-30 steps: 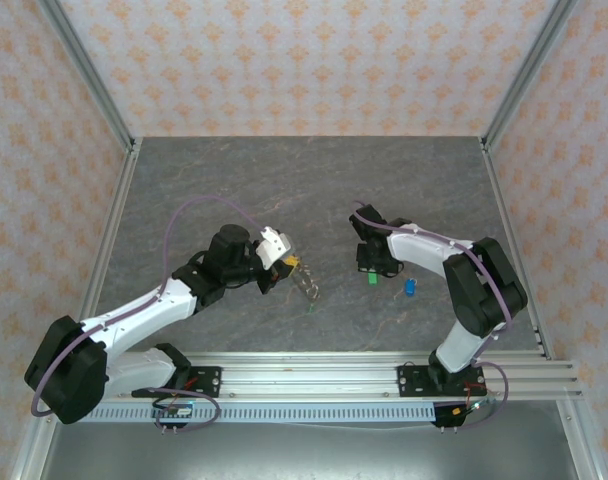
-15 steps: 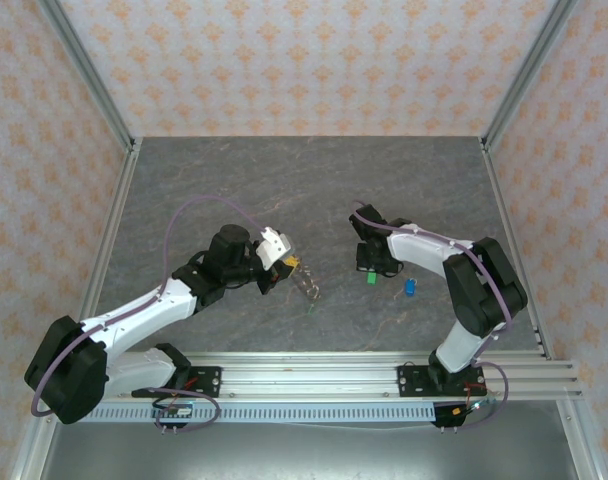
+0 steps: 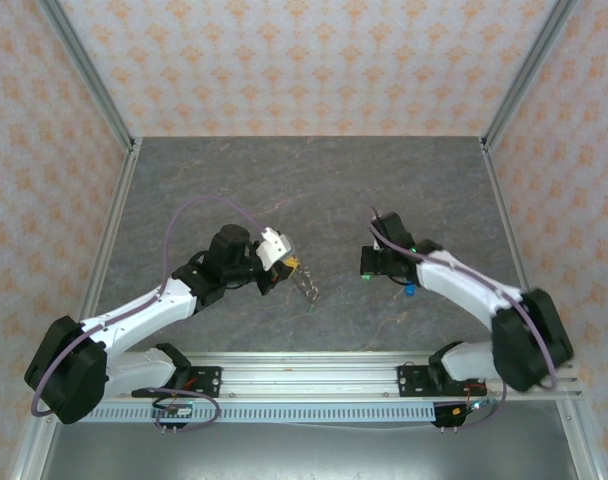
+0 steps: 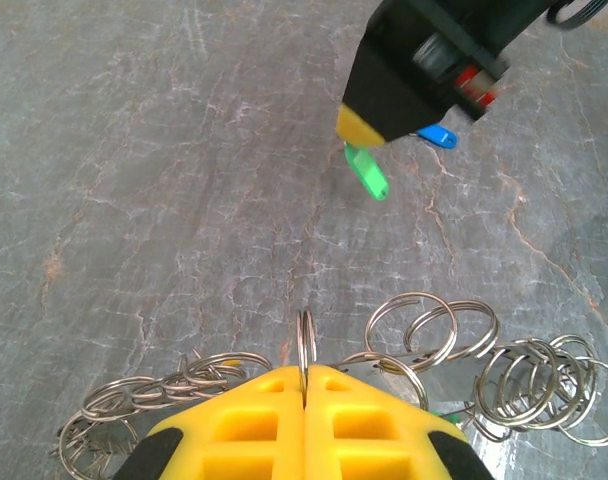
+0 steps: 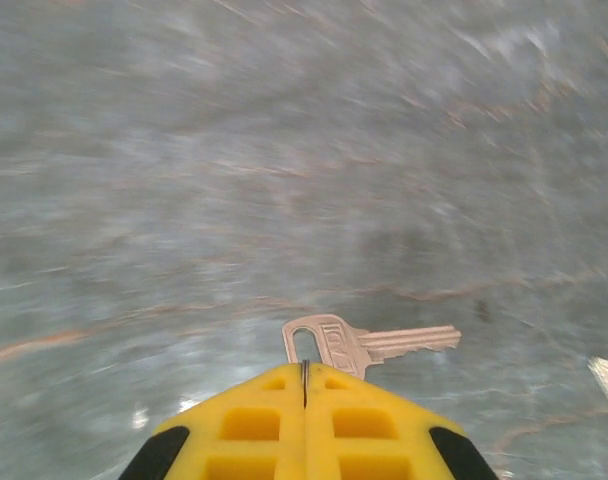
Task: Put the keys on the keyring
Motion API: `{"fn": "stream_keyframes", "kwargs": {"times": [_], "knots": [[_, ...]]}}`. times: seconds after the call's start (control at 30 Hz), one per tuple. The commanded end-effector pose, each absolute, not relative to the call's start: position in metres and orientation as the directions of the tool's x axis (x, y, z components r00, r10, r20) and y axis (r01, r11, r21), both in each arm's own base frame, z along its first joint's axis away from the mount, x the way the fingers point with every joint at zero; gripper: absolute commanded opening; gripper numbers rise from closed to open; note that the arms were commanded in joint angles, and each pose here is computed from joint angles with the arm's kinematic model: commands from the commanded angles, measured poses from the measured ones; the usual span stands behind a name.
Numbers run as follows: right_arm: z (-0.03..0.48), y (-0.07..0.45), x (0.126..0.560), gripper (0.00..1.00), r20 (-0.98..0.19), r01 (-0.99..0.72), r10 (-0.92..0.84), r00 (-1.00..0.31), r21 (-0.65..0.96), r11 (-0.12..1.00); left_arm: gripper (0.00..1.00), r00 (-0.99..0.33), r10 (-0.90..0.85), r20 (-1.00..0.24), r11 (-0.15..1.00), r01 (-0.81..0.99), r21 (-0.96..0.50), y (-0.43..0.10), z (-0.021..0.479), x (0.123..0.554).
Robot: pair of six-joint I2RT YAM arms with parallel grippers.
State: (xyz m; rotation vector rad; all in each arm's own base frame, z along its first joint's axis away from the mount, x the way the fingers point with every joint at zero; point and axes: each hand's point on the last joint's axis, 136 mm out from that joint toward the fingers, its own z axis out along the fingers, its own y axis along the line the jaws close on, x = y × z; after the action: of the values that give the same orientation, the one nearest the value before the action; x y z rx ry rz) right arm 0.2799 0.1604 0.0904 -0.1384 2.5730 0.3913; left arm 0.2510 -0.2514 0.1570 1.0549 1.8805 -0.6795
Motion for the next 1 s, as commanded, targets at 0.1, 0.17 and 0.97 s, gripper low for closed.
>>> {"fn": "stream_keyframes", "kwargs": {"times": [0.1, 0.17, 0.97], "knots": [[0.174, 0.218, 0.248, 0.00, -0.892, -0.746, -0.178, -0.416, 0.223, 0.628, 0.00, -0.156, 0.479, -0.864, 0.356, 0.934, 0.028, -0.276, 0.175, 0.235], [0.184, 0.221, 0.236, 0.00, -0.932, -0.813, -0.208, -0.296, 0.132, 0.567, 0.00, -0.138, 0.498, -0.856, 0.338, 0.940, 0.045, -0.282, 0.173, 0.231], [0.146, 0.237, 0.228, 0.00, -0.715, -0.720, -0.295, -0.634, 0.406, 0.563, 0.00, -0.096, 0.546, -0.833, 0.348, 0.929, 0.121, -0.292, 0.169, 0.232]]}}
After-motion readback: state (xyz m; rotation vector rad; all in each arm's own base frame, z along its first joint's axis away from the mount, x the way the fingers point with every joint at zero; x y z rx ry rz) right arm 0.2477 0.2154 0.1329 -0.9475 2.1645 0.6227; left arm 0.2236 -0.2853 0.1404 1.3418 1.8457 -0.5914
